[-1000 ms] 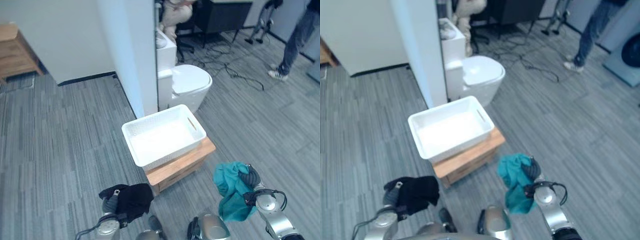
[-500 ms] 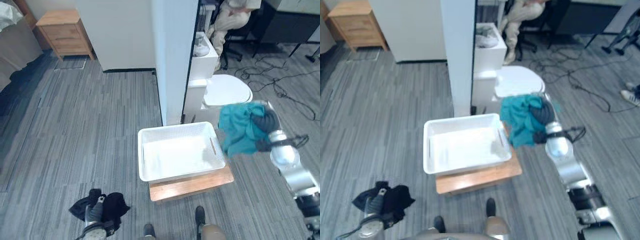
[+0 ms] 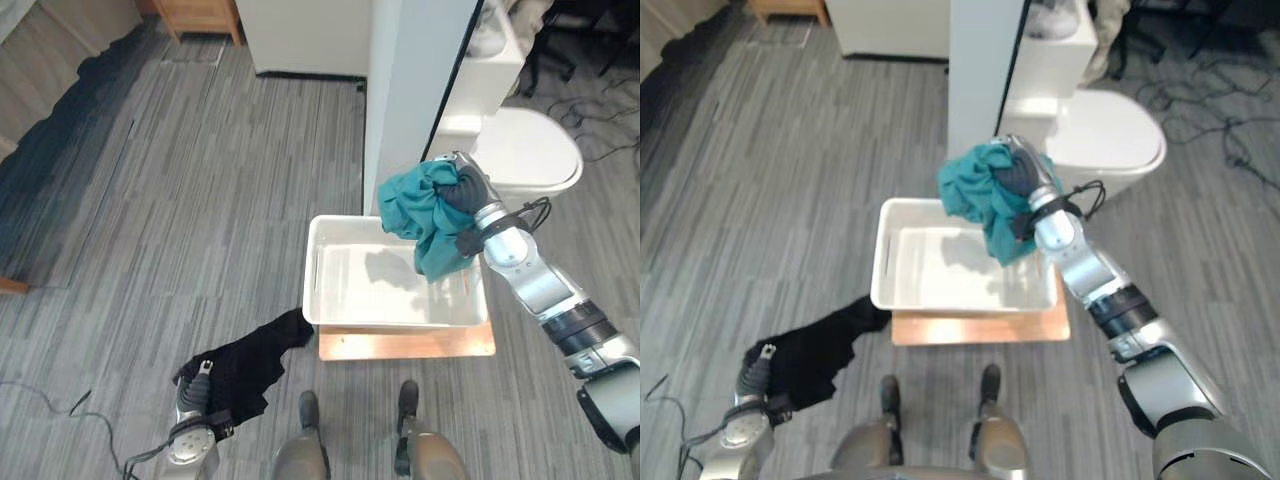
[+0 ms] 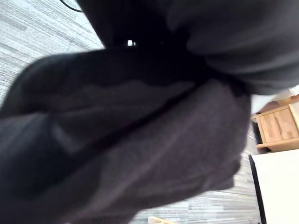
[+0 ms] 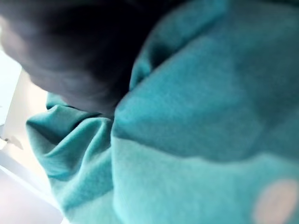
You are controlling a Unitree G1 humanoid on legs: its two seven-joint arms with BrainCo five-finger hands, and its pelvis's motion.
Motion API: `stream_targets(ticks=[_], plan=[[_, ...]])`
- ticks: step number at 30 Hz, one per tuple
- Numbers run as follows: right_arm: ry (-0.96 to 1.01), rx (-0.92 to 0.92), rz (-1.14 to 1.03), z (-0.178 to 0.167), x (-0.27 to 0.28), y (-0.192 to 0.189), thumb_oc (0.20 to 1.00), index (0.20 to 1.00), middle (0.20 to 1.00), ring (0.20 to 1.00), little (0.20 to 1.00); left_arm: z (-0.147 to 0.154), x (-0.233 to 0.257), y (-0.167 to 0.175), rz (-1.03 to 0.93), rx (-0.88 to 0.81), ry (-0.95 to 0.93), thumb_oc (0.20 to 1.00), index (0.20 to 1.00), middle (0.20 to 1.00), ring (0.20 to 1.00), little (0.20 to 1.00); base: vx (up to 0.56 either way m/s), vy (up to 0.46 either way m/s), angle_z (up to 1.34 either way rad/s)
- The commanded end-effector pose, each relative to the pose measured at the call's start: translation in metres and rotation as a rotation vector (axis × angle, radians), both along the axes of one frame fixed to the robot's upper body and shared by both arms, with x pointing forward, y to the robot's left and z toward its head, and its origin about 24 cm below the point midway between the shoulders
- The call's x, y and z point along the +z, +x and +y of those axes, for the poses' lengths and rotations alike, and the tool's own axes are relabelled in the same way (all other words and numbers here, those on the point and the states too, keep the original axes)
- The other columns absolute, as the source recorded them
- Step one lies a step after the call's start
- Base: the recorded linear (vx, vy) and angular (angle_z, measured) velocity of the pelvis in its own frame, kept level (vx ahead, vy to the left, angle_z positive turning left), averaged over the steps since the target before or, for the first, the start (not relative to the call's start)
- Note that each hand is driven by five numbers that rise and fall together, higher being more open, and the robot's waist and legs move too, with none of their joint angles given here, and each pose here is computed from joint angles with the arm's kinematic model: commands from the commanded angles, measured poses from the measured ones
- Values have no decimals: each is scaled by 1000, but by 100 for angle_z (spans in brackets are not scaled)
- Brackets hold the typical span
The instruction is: Tidy up the quilt and then pick up the clothes from the bed and put them into the laundry hamper.
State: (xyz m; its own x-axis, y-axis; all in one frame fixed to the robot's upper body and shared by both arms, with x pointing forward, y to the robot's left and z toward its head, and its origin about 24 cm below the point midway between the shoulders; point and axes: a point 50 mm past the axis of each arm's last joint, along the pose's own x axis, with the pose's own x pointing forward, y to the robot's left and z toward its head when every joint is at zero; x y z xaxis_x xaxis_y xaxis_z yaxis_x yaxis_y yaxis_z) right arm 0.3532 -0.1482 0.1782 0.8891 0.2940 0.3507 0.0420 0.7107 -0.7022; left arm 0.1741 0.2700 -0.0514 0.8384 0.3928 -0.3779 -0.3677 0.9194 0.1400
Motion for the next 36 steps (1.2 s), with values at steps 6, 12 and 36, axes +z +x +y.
stream_targets(ticks=[6,12,36], plan=[[-287,-132,37,-18,-43,0,1000,1000,1000,1000,1000,-12,133,79,-593,-253,249,200,200,200,200,200,-4,-6,6],[-485,-189,-26,-41,-63,-24,1000,1000,1000,1000,1000,-43,170,82,-796,-364,240,200,200,200,200,200,34,12,-1],[-443,-306,291,-107,-123,-101,1000,1000,1000,1000,1000,-85,121,170,-380,-443,157,1000,1000,1000,1000,1000,-1,24,-35]])
